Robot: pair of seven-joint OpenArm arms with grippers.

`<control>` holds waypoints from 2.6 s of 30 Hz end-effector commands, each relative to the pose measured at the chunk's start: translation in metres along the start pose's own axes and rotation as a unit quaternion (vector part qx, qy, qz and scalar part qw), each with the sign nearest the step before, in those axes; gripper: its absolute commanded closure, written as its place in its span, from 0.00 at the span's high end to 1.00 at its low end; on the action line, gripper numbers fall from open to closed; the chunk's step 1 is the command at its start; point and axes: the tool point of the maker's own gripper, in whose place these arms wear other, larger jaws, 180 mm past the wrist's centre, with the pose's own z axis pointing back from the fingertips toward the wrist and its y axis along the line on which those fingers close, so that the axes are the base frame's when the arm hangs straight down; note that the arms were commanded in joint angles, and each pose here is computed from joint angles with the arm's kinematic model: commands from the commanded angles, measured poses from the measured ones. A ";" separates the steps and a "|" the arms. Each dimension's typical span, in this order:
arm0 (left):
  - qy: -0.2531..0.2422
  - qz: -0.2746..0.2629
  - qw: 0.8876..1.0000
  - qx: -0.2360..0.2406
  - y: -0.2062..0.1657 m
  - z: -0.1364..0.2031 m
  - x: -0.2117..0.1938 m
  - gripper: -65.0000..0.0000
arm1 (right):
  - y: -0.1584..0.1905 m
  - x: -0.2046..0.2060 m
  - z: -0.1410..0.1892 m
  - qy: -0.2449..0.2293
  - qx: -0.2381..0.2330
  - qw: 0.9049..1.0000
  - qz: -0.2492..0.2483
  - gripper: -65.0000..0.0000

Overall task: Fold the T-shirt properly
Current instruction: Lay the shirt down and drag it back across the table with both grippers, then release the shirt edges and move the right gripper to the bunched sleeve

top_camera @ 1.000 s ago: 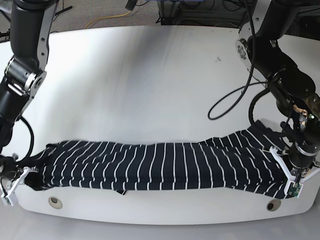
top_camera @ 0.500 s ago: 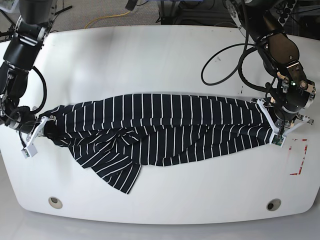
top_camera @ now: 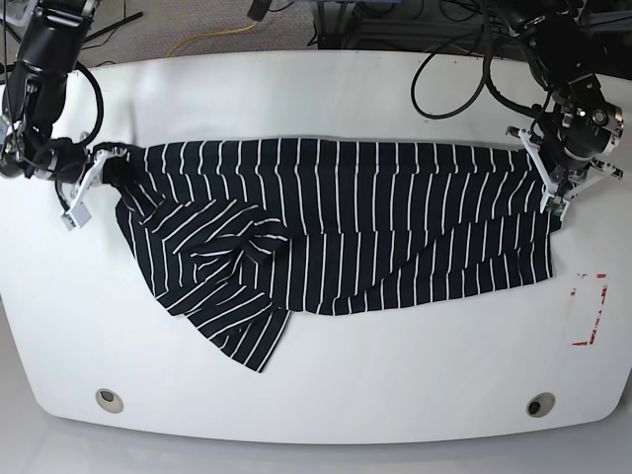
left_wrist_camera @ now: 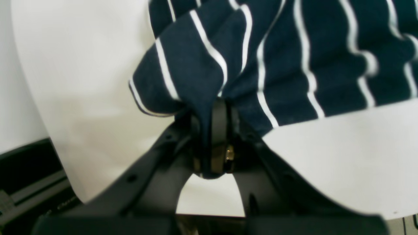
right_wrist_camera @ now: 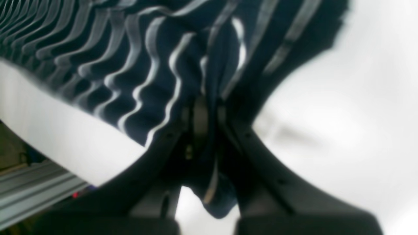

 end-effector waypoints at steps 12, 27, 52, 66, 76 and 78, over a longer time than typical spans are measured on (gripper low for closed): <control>0.013 -0.025 0.999 0.019 0.021 -0.002 -0.021 0.00 | 0.019 -0.018 0.010 0.012 -0.006 0.999 0.042 0.00; 0.038 -0.049 0.998 0.009 0.018 -0.002 -0.053 0.00 | 0.043 -0.057 0.010 0.025 0.059 0.998 -0.001 0.00; 0.077 -0.080 0.993 0.033 0.060 -0.004 -0.069 0.76 | 0.025 -0.084 0.032 0.088 0.032 0.996 0.008 0.72; -0.008 -0.047 0.999 -0.009 0.043 0.010 -0.038 0.59 | 0.053 -0.069 0.038 0.029 0.114 0.993 -0.023 0.72; 0.008 -0.042 0.998 -0.035 0.019 0.006 -0.056 0.58 | 0.073 -0.033 0.027 -0.041 0.155 0.987 -0.026 0.72; 0.020 -0.036 0.998 -0.038 0.015 0.002 -0.063 0.58 | 0.071 -0.021 0.019 -0.048 0.141 0.989 -0.012 0.72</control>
